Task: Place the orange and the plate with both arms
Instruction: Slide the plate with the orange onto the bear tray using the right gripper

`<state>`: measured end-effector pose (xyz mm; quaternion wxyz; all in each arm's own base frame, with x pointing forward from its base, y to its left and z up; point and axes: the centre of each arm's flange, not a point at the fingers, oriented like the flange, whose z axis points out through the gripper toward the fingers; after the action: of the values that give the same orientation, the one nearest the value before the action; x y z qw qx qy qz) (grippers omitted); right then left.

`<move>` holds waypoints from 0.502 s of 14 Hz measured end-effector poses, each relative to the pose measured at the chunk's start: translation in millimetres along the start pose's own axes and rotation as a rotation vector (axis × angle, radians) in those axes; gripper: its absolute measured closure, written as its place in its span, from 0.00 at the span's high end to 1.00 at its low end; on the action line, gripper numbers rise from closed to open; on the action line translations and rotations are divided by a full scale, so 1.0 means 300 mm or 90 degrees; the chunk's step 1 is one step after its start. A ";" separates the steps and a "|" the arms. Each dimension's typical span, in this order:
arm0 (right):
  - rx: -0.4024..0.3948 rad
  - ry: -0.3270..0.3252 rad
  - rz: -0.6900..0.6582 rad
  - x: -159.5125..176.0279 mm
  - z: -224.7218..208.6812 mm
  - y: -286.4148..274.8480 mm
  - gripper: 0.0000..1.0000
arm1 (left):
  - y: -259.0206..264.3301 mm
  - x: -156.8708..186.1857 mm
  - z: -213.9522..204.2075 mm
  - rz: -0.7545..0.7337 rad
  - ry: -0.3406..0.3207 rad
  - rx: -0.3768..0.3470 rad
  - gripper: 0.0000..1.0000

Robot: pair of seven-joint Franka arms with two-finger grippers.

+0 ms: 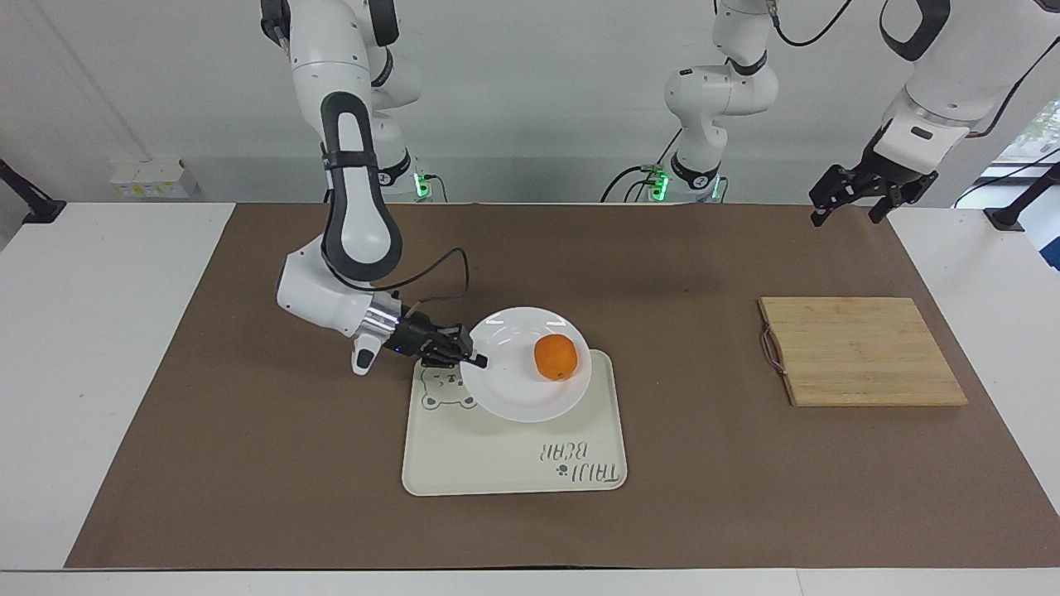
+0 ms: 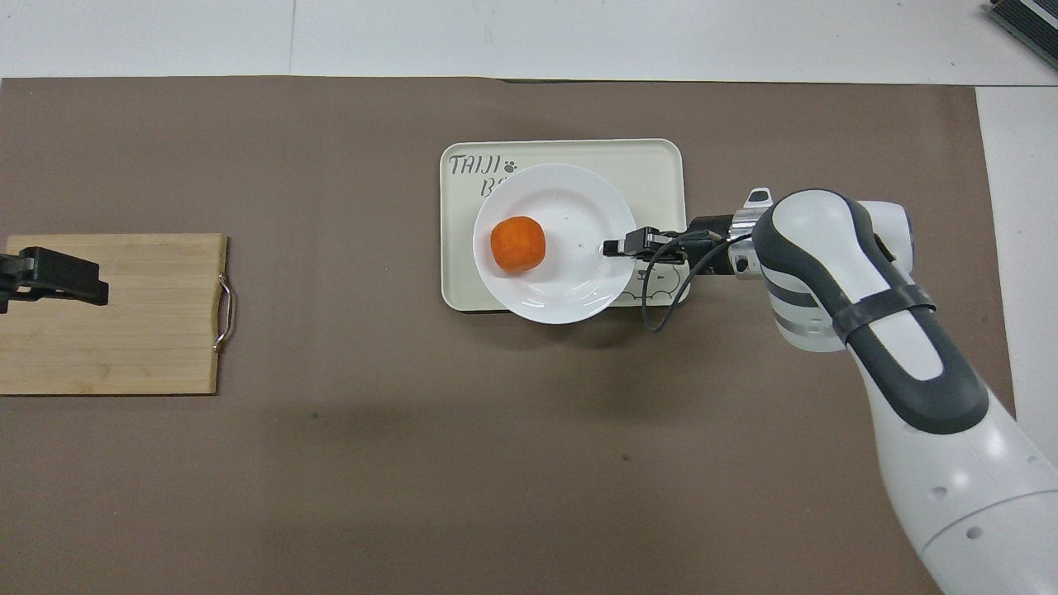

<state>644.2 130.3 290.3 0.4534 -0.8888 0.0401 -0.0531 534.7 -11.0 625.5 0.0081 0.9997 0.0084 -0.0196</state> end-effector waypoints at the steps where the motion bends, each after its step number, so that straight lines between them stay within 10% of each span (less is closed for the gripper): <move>1: -0.002 0.004 0.004 0.034 0.010 0.030 0.05 | 0.000 0.000 0.000 0.000 0.000 0.000 1.00; 7: -0.003 0.004 0.009 0.088 0.059 0.053 0.05 | 0.000 0.000 0.000 0.000 0.000 0.000 1.00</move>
<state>672.2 132.1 268.7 0.4512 -0.8895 0.0481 -0.0526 534.7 -11.0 625.5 0.0081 0.9997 0.0085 -0.0196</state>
